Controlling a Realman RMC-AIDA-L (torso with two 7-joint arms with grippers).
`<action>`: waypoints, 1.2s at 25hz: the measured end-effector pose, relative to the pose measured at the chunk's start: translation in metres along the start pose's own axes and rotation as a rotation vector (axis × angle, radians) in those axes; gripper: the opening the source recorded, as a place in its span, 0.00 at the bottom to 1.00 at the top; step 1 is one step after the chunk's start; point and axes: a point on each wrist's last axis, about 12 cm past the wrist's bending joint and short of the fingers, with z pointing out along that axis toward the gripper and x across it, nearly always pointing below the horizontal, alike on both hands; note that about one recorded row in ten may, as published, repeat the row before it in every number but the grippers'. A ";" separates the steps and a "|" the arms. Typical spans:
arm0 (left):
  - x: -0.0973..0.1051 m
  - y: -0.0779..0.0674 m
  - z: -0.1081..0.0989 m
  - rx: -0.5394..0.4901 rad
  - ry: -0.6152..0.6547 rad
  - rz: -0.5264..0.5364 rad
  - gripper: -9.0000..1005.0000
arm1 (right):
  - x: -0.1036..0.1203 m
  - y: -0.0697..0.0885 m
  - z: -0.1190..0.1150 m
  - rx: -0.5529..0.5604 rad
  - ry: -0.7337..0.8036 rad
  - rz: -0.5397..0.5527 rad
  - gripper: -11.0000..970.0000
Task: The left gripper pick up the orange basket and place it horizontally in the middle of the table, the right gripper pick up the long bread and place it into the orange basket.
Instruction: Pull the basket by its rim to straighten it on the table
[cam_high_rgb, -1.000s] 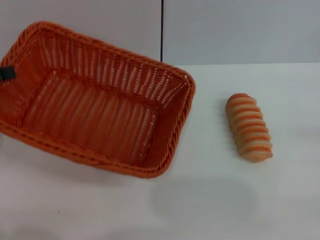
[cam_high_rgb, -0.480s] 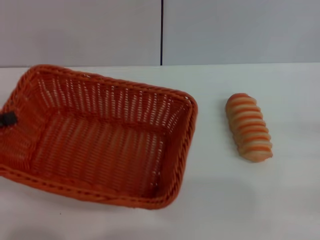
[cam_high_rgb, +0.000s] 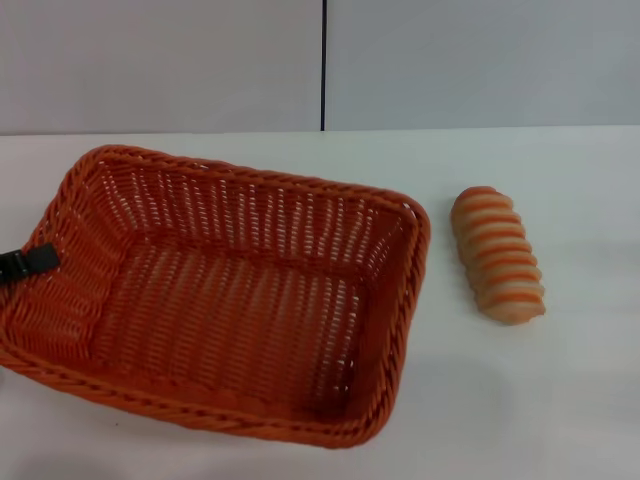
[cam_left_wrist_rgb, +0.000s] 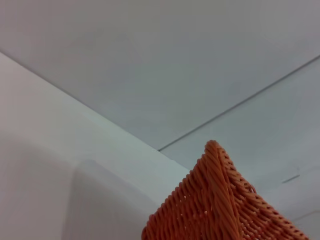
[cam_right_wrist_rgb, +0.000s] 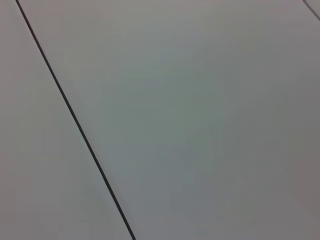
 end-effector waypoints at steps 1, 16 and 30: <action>0.000 0.000 0.000 0.001 0.001 -0.001 0.23 | 0.000 0.000 -0.001 0.001 0.000 0.000 0.54; 0.000 -0.001 -0.004 0.003 0.020 -0.005 0.39 | 0.001 0.000 -0.003 0.000 0.011 -0.001 0.54; 0.002 -0.001 -0.012 -0.028 0.179 0.004 0.79 | -0.002 0.000 0.002 -0.015 0.006 -0.004 0.54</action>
